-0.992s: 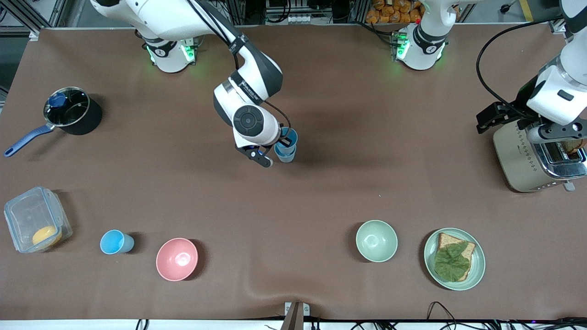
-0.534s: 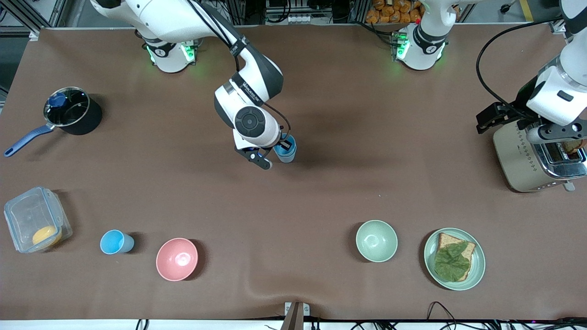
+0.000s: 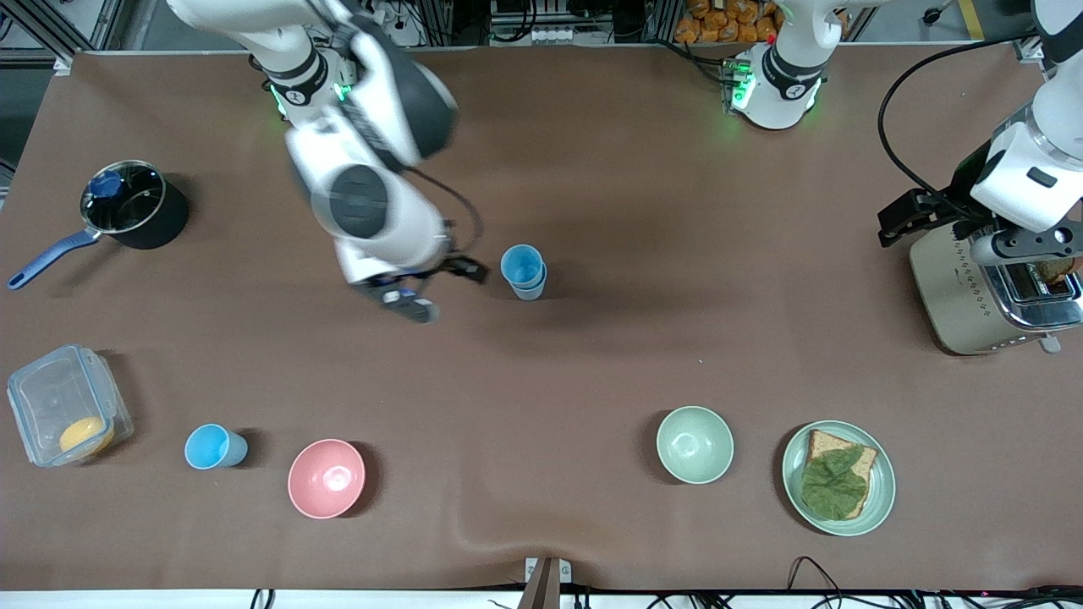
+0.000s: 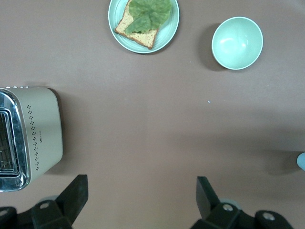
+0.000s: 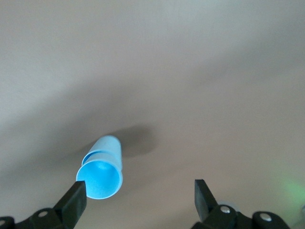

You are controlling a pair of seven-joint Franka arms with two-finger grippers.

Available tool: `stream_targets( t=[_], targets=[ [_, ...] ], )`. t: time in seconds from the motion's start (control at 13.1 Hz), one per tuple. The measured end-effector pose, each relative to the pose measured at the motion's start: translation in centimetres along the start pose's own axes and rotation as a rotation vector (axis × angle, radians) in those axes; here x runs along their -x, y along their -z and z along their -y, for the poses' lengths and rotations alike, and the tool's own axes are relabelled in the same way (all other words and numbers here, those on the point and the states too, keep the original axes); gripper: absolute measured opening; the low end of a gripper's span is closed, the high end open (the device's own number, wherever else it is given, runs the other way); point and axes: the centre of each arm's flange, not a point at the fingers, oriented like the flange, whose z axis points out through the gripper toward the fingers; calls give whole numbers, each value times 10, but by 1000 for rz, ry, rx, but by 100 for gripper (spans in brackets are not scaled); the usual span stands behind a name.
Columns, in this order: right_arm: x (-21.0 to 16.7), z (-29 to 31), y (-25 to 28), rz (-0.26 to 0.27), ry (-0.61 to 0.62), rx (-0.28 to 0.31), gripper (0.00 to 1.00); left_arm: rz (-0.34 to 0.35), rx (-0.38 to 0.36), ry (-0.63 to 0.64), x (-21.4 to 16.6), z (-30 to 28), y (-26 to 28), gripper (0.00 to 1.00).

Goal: Stack blue cups with both arms

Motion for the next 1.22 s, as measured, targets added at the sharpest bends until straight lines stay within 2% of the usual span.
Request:
stream_targets(
  t=[0.15,0.31,0.46,0.69,0.99,1.22],
  targets=[
    [-39,-60,48,-34,58,-32,100,0,0,2,0,1,0,100],
    [-69,-120,80,-67,105,-20,100,-2,1,27,0,2,1,100],
    [-82,-170,110,-101,171,-14,100,-4,2,57,1,0,2,100],
    [-74,-220,149,-168,301,59,100,-3,1,54,2,0,3,100],
    [-46,-243,179,-184,458,139,100,0,0,49,3,0,6,100],
    [-50,-277,193,-191,483,146,100,-13,3,50,6,2,24,100]
  ],
)
